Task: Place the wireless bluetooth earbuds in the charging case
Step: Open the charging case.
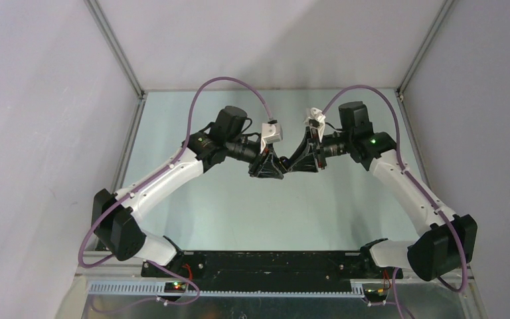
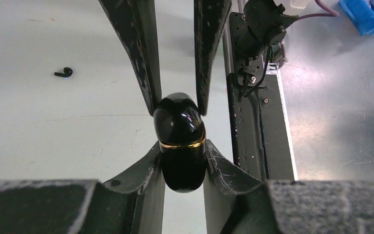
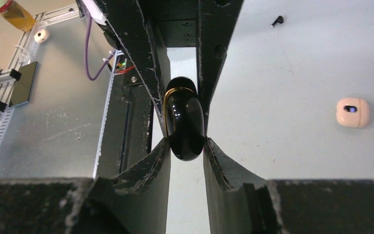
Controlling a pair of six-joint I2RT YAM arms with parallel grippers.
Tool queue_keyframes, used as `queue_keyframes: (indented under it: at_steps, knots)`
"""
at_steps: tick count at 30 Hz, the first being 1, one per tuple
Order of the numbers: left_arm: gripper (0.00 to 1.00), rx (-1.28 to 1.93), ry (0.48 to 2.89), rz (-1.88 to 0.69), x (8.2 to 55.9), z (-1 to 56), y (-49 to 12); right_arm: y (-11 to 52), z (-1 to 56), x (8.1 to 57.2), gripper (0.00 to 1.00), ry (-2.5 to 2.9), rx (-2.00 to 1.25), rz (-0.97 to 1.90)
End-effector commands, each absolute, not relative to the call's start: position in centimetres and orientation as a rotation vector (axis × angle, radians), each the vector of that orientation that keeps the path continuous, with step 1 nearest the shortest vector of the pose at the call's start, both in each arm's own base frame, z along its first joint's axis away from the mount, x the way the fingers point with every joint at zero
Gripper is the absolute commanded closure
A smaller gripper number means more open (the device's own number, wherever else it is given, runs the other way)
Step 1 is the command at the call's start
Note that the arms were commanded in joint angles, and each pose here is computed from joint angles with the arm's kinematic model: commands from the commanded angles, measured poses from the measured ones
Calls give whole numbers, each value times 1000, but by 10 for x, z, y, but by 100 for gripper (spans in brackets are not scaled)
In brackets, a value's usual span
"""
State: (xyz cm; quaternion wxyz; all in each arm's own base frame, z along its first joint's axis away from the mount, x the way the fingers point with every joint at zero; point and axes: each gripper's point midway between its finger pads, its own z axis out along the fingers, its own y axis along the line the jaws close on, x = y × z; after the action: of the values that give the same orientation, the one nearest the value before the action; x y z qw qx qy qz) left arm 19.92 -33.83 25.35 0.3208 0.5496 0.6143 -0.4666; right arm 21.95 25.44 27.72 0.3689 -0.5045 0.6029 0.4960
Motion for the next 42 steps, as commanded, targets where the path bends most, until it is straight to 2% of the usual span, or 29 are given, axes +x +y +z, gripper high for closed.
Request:
queue_keyframes:
  at_steps: [1,7,11,14,19,25,26,27,29,33,36,40,42]
  knots:
    - [100,1486,1557,-1302,182,266,-341,239,289,238,67,1510,-1269,1116]
    - [100,1482,1557,-1288,182,267,-339,233,293,238,66,1496,-1264,1091]
    - [100,1473,1567,-1293,182,267,-340,231,301,233,61,1465,-1270,1084]
    - [100,1461,1578,-1284,184,265,-340,227,308,230,50,1436,-1276,1048]
    - [100,1437,1584,-1268,188,263,-341,208,320,236,38,1414,-1246,926]
    - [100,1399,1594,-1209,199,264,-341,180,278,263,28,1635,-1207,748]
    - [100,1393,1597,-1209,200,264,-342,173,262,273,24,1710,-1192,719]
    - [100,1390,1598,-1204,201,264,-342,166,254,279,9,1752,-1177,702]
    - [100,1379,1606,-1200,201,263,-342,152,229,293,2,1860,-1147,669]
    - [100,1370,1595,-1190,202,266,-341,117,186,320,1,2058,-1062,577]
    - [100,1369,1587,-1194,201,269,-341,98,156,334,12,2164,-1050,505]
    - [100,1376,1580,-1206,199,271,-341,81,120,337,27,2196,-1224,415]
    - [100,1379,1580,-1211,199,270,-342,74,111,342,28,2136,-1333,351]
